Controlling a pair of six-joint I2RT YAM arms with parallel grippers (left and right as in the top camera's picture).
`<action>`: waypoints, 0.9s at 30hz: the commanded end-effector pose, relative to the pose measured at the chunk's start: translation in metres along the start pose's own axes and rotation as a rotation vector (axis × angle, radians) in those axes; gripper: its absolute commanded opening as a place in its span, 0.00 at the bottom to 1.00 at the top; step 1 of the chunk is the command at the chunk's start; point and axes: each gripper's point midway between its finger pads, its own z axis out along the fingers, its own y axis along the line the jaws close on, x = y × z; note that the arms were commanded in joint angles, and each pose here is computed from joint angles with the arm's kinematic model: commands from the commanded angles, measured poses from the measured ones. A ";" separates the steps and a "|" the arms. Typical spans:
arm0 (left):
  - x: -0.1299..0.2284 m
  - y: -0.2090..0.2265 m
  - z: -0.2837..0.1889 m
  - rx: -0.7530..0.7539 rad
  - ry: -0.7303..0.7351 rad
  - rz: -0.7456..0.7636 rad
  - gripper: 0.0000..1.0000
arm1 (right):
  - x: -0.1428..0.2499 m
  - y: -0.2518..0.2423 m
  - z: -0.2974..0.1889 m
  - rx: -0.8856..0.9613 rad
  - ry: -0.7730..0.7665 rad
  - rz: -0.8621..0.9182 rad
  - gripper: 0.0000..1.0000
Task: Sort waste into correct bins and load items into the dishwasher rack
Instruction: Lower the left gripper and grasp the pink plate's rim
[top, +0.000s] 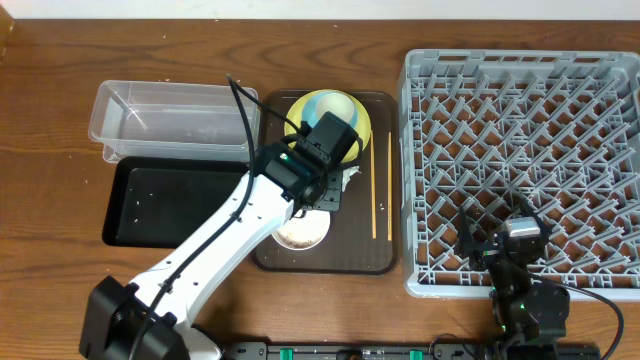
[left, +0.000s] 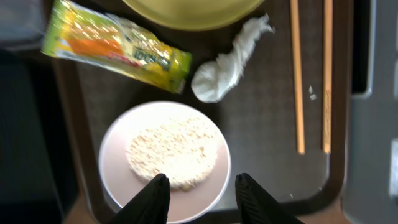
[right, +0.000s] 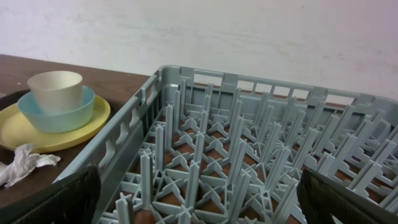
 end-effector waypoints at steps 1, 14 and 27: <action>0.014 -0.006 0.006 0.038 0.058 0.007 0.38 | 0.001 0.003 0.000 -0.012 0.004 -0.009 0.99; 0.044 -0.019 0.023 0.030 0.104 0.005 0.45 | 0.001 0.003 0.000 -0.012 0.004 -0.009 0.99; 0.039 -0.022 0.032 0.001 0.045 0.007 0.45 | 0.001 0.003 0.000 -0.012 0.004 -0.009 0.99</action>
